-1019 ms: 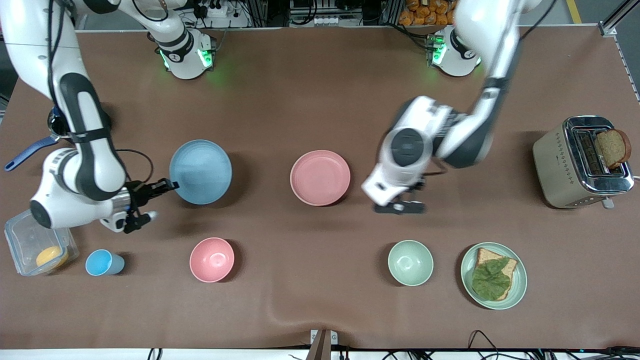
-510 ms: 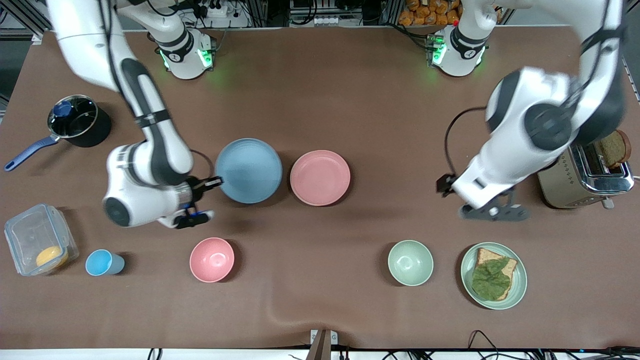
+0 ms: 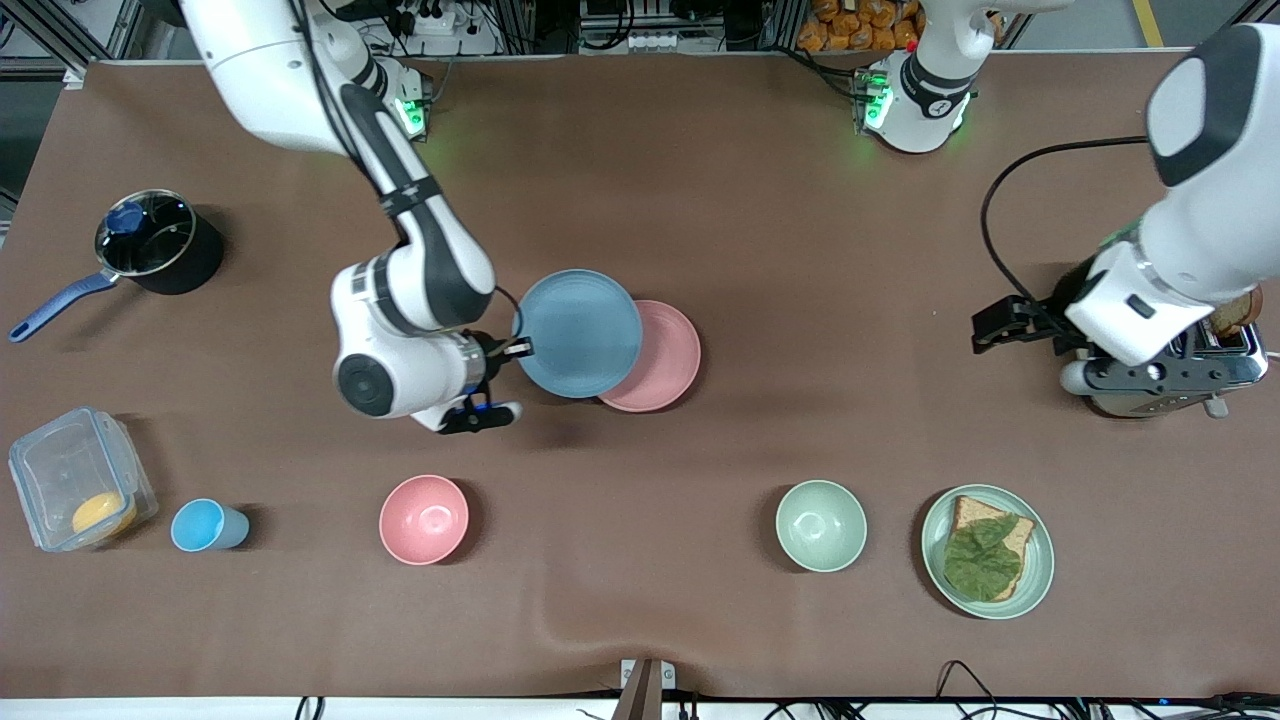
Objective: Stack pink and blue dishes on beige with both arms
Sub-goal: 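Withdraw the left gripper while the right gripper brings the blue plate over, then lower the blue plate onto the pink plate and open the right gripper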
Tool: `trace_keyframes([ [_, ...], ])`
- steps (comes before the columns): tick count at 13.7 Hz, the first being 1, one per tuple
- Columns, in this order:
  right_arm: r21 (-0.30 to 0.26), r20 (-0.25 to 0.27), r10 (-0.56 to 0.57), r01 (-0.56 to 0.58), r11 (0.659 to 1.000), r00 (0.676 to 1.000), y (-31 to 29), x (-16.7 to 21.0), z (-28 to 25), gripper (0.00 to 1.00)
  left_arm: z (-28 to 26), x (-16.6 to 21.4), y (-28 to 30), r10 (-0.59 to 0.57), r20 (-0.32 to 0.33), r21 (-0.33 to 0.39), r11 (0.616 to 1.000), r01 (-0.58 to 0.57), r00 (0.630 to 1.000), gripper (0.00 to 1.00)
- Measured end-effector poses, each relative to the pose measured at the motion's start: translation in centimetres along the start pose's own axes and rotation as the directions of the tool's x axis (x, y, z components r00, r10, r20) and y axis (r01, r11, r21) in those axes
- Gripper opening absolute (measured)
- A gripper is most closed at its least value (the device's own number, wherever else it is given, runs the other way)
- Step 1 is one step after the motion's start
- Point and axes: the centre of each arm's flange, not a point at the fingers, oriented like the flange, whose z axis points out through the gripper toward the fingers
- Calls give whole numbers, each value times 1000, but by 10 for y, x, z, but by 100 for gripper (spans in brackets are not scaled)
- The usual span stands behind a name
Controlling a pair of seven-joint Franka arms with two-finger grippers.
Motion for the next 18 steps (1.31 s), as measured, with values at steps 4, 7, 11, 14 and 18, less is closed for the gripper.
trace_keyframes([
  [4, 29, -39, 2, -1, 1000, 999, -17, 9, 27, 3, -9, -26, -37, -50, 7, 7, 999, 50, 999, 100],
  [7, 23, -50, -11, 12, 1000, 999, -31, 8, 38, 3, -24, -38, -70, -101, -20, 4, 995, 102, 995, 100],
  [11, 25, -72, -22, 24, 999, 997, -44, 7, 45, 3, -21, -55, -79, -107, -18, 22, 994, 107, 994, 100],
  [14, 39, -90, -13, 17, 999, 996, -47, 11, 54, 3, -22, -58, -90, -103, -22, 50, 993, 104, 994, 100],
  [18, 39, -89, -10, 14, 999, 996, -47, 12, 61, 19, -22, -58, -94, -84, -24, 51, 995, 85, 996, 100],
])
